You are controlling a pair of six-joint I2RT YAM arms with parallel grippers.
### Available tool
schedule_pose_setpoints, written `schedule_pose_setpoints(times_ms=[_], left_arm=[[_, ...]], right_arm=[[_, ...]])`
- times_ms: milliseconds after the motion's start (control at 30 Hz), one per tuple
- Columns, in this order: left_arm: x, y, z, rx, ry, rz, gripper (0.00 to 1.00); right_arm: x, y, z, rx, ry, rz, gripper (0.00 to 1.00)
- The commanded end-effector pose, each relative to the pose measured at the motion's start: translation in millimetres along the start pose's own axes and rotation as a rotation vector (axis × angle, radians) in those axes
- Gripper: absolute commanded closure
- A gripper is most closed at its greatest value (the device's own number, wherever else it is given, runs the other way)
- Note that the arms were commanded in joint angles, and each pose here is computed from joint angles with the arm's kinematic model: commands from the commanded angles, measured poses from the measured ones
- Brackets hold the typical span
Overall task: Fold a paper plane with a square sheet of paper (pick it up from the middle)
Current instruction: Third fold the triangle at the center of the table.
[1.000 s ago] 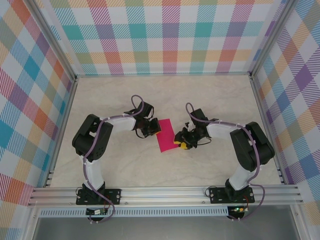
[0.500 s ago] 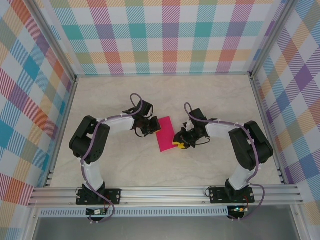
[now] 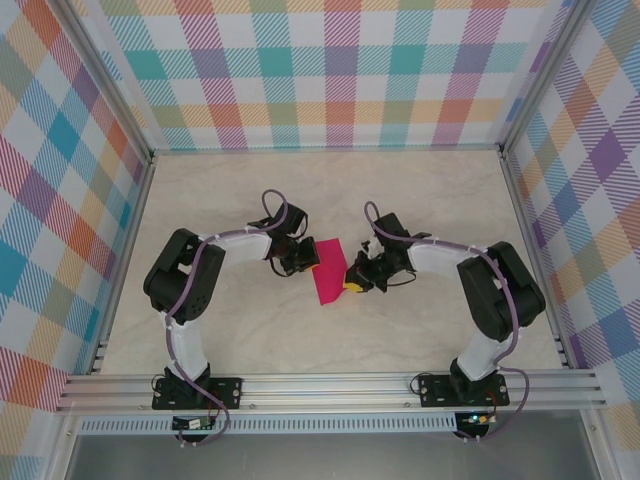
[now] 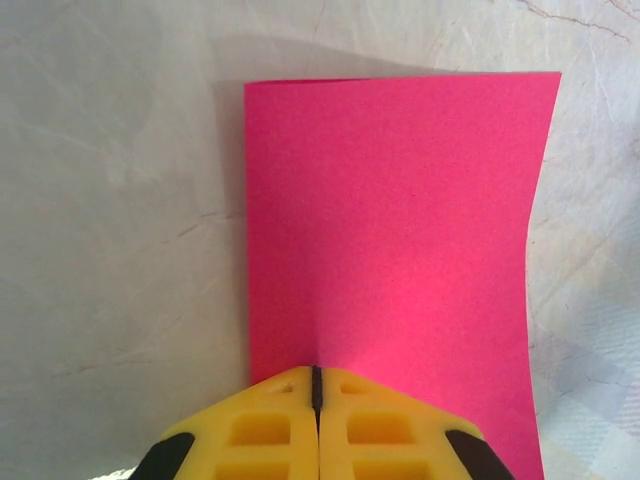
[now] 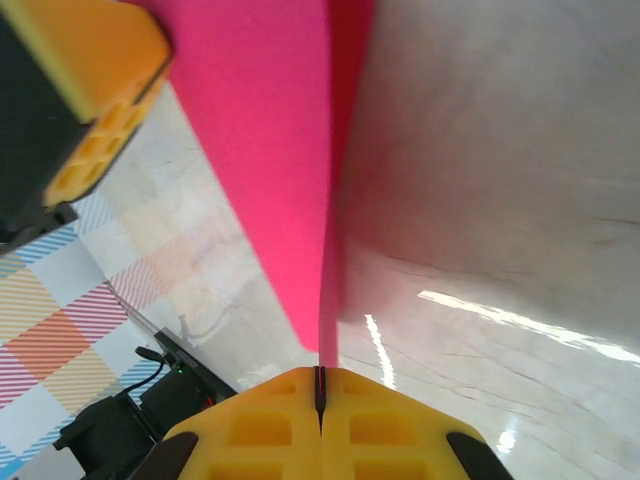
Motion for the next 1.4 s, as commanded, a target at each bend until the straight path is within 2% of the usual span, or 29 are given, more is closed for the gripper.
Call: schedule_pose_setpoints(times_ms=[0, 300, 467, 600, 700, 1367], left_arm=[[1.1, -5.0, 5.9, -0.039, -0.016, 0.011, 0.93], [2.6, 3.0, 1.3, -0.038, -0.024, 0.021, 0.93], [-4.6, 19.8, -16.1, 0.009, -0.053, -0.022, 0.93], [-9.8, 28.4, -15.3, -0.01, -0.058, -0.067, 0.93], [-11.2, 23.9, -4.7, -0.056, -0.052, -0.073, 0.94], [-5.6, -0.8, 15.4, -0.129, -0.03, -0.006, 0.96]], right_arm=[[-3.8, -5.0, 11.3, 0.007, 0.005, 0.013, 0.94], [-16.9, -24.2, 25.3, 0.027, 0.039, 0.025, 0.92], [-19.6, -33.7, 22.8, 0.051, 0.051, 0.04, 0.92], [-20.4, -37.9, 21.2, 0.056, 0.06, 0.048, 0.92], [-21.4, -42.7, 22.4, 0.052, 0.072, 0.053, 0.92], [-29.4, -59.4, 24.9, 0.041, 0.122, 0.058, 0.91]])
Point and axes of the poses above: each hand's point on the last joint's axis, 136 mm out from that joint toward the fingers, its own y axis back along the fingers, its own z axis along the line the jaws close on, x = y × z, the point moved 1 cm from there along y, back along the fingers
